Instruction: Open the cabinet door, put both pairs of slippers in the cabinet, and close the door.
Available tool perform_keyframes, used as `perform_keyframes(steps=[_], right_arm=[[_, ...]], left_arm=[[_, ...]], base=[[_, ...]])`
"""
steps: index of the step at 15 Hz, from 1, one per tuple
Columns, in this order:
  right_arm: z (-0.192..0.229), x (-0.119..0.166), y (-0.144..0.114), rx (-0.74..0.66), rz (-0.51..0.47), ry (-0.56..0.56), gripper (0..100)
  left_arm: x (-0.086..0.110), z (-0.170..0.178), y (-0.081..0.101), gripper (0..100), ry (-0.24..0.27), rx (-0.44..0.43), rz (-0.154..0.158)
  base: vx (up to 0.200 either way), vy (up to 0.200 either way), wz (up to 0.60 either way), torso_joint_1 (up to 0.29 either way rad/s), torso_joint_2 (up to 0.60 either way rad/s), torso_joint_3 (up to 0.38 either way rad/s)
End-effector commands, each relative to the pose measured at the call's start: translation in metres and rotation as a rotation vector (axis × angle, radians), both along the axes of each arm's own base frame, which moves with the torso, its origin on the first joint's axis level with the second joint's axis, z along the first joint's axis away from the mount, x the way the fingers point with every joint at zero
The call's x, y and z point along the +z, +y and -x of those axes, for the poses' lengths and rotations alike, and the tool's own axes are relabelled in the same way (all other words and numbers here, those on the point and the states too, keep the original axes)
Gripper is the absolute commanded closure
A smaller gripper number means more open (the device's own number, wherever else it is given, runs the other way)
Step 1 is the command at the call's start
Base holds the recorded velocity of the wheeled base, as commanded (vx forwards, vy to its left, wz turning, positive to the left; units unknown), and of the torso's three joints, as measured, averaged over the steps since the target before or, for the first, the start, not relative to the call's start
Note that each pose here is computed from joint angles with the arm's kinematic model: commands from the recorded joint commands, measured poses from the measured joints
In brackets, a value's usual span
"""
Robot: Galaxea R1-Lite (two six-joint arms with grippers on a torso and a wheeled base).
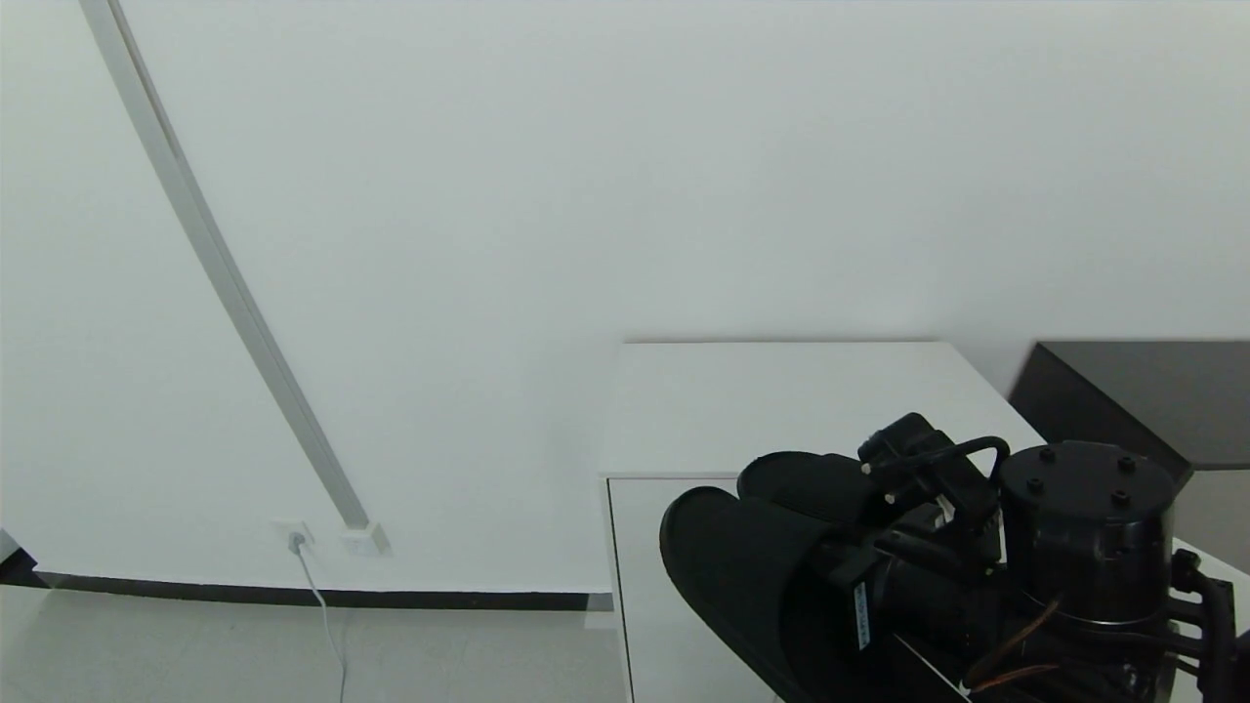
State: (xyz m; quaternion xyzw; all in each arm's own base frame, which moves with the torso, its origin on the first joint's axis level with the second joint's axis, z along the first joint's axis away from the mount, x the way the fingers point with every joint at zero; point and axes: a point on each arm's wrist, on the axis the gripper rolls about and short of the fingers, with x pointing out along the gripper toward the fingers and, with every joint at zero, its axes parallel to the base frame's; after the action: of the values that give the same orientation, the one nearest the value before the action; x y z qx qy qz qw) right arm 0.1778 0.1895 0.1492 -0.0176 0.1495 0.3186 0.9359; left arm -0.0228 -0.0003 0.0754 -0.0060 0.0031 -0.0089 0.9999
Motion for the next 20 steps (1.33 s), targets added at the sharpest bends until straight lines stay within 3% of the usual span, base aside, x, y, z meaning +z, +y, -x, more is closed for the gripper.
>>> perform_keyframes(steps=[1, 18, 20], right_arm=[[-0.0006, -0.0021, 0.0008, 0.0, 0.005, 0.004, 100], [-0.0005, -0.0051, 0.0011, -0.022, -0.005, -0.013, 100], [-0.0005, -0.0064, 0.0012, -0.021, -0.003, -0.011, 100]], left_arm=[[0.0, 0.0, 0.0, 100, 0.0, -0.001, 0.0], [0.0, 0.0, 0.0, 100, 0.0, -0.001, -0.001], [0.0, 0.0, 0.0, 100, 0.0, -0.001, -0.004]], base=[[0.0, -0.2, 0.0, 0.002, 0.01, 0.002], [0.0, -0.2, 0.0, 0.004, 0.0, 0.002], [0.0, 0.0, 0.0, 0.0, 0.0, 0.0]])
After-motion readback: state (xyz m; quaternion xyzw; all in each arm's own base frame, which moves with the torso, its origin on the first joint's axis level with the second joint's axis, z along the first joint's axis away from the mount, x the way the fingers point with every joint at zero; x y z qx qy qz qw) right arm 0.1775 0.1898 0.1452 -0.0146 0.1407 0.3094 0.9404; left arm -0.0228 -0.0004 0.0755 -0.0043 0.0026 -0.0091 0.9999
